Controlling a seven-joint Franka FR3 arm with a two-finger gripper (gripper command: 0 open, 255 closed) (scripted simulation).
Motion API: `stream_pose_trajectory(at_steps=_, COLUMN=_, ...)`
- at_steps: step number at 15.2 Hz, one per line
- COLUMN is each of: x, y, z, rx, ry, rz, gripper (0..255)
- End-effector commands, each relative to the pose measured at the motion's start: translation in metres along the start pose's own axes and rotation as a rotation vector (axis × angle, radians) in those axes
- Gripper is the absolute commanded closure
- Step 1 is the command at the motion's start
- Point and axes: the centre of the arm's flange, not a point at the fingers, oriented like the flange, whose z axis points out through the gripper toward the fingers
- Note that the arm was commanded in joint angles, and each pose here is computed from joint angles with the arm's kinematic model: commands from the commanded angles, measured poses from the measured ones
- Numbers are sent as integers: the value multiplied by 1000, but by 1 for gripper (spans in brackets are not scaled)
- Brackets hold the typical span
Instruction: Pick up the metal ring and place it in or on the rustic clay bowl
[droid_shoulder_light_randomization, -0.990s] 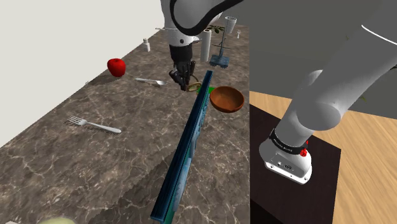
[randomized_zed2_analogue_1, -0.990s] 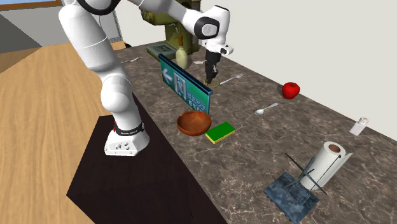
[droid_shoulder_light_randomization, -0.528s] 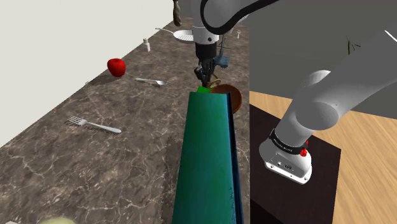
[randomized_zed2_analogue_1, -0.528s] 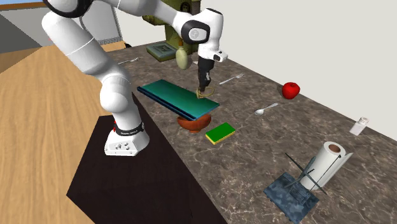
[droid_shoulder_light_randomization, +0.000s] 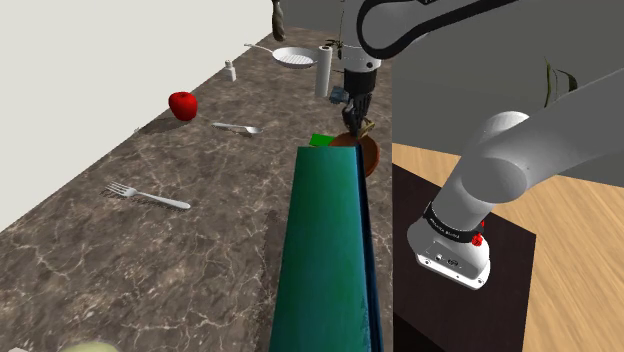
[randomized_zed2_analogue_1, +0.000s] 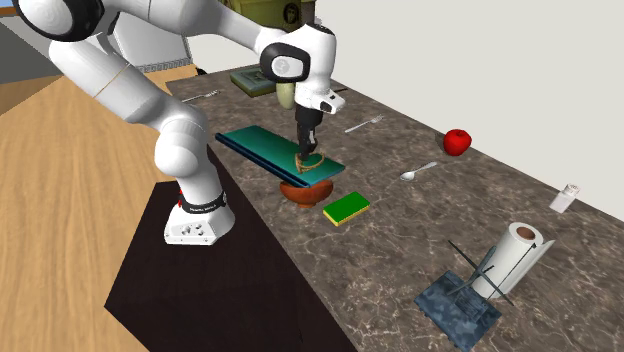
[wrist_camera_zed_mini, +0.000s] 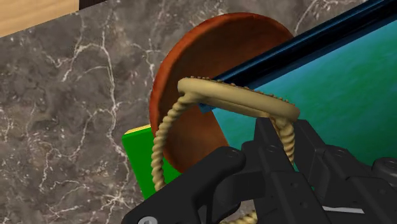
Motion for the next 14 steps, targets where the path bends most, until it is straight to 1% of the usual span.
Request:
stream_pose_trajectory(at_steps=1, x=-1, y=2, z=10, rx=0, ry=0, rz=-1, gripper=255)
stream_pose_trajectory(at_steps=12, x=7, y=2, z=69, rx=0, ry=0, rz=-1, gripper=255)
stream_pose_trajectory(at_steps=14, x=7, y=2, z=69, rx=0, ry=0, rz=-1, gripper=255)
